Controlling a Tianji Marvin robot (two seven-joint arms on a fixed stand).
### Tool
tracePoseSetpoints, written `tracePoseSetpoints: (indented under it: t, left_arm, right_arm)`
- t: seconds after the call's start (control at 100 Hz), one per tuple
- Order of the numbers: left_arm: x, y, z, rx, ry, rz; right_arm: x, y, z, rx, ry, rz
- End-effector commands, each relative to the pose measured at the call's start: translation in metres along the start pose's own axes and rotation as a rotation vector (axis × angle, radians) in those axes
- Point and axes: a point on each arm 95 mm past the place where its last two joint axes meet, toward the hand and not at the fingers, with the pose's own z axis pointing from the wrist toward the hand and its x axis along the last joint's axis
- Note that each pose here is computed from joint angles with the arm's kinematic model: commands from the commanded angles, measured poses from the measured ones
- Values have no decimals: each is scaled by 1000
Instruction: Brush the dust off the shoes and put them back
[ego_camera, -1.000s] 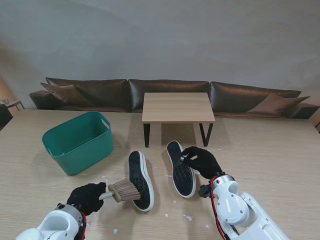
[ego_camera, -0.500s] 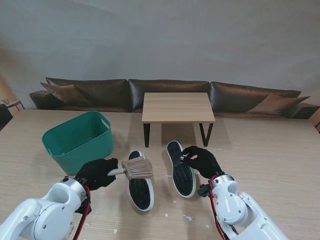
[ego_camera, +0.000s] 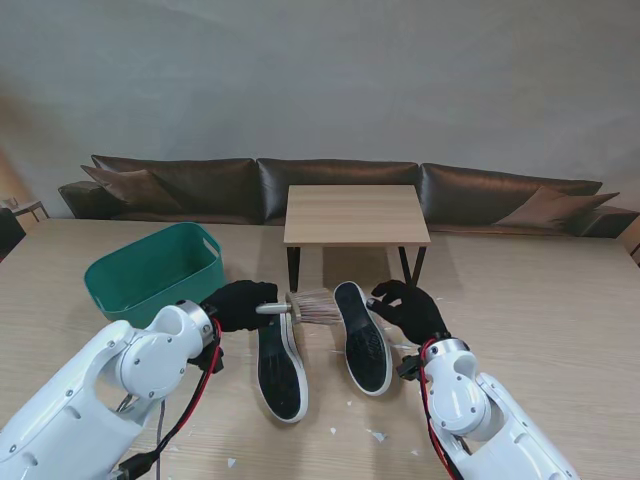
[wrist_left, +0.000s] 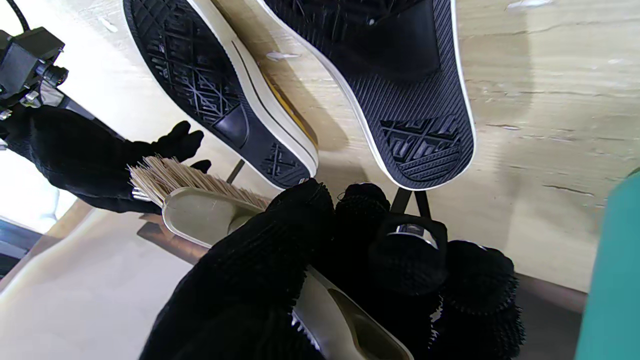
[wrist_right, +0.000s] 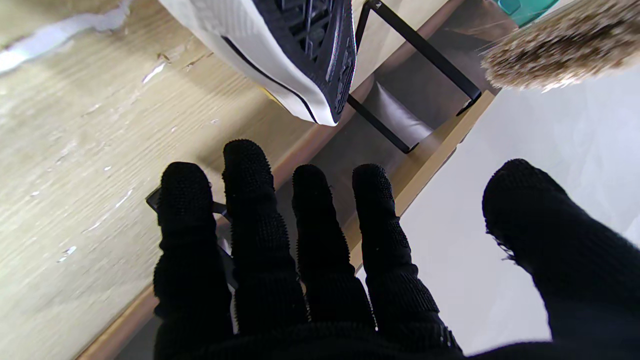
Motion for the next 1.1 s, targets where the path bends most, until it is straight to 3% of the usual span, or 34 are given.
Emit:
tracePoseSetpoints:
  t: [0.0,0.49,1.09]
  left_arm:
    - [2,-4,8,-3,13,1]
    - [8,-4,66,-47,64,0]
    - [15,13,93,-111,4,150]
  right_arm:
    - [2,-2,2,7,0,1]
    - [1,6,15,-58,-33,-9]
    - [1,17,11,-76,-42,-1]
